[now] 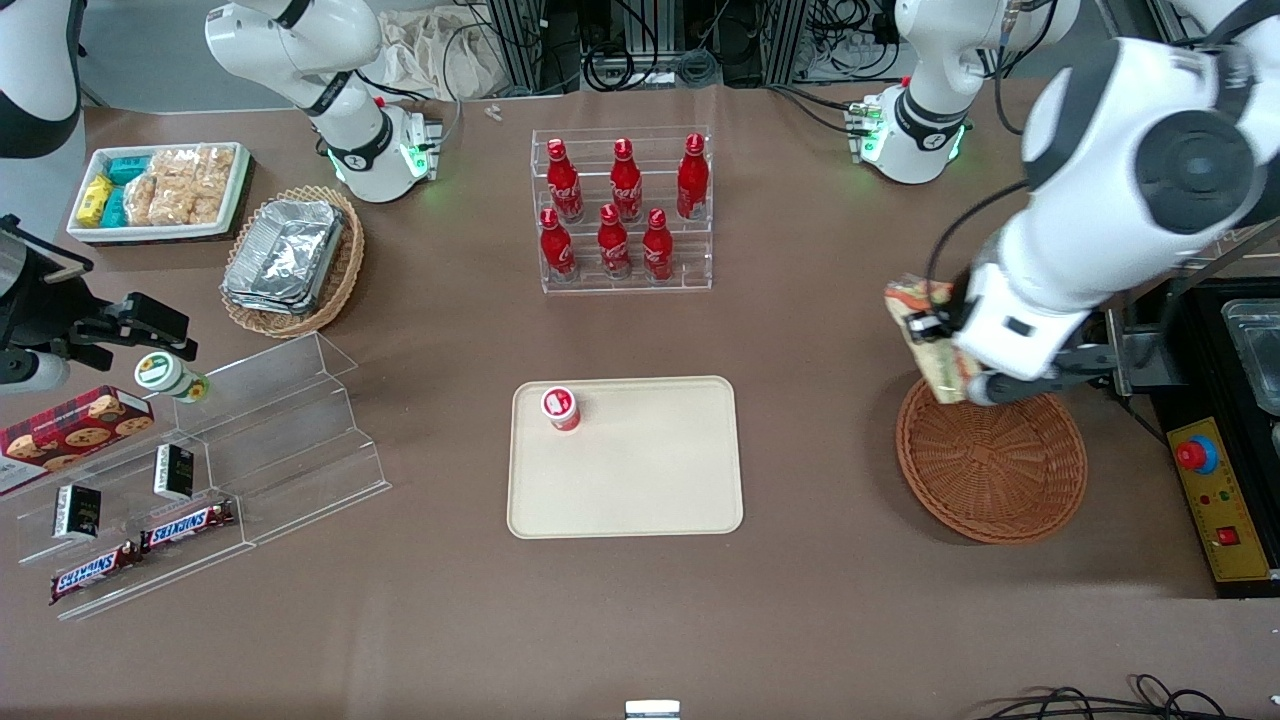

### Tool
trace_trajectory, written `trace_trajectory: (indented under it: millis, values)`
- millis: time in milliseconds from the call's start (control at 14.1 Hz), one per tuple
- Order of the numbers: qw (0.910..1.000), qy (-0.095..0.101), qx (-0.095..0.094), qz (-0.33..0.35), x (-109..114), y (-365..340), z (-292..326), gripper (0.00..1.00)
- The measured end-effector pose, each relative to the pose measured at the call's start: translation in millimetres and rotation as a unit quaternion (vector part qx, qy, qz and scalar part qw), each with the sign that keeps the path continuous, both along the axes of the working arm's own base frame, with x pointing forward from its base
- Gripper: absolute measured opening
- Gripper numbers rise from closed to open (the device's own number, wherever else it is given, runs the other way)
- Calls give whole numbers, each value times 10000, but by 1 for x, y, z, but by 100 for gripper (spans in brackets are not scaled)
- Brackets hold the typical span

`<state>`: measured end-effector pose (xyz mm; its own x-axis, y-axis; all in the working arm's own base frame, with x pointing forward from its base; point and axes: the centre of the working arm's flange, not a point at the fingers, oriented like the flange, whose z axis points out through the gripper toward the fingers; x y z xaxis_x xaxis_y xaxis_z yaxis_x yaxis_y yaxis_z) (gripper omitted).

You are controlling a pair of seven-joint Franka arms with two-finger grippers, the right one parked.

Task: Place sandwich from basket to tray
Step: 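Lift the sandwich out of the basket with the left gripper, then carry the sandwich over to the cream tray beside the red cup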

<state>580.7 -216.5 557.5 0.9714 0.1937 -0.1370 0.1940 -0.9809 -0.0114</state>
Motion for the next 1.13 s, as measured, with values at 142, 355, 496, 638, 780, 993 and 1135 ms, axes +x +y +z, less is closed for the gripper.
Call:
trace_trajectory:
  millis: [142, 355, 496, 638, 780, 993, 1135]
  values:
    - [9986, -21, 207, -481, -10, -41, -14, 16]
    - [9950, -84, 245, -964, -19, -94, -42, 16]
    - [9940, -94, 151, -1075, -13, -112, -67, 16]
    - [9929, -79, 37, -1186, -4, -132, -106, 16]
    - [9911, -195, -155, -1305, 3, -159, -152, 16]
    - [9890, -398, -455, -1349, 15, -183, -211, 16]
    - [9876, -427, -564, -1405, 15, -195, -242, 16]
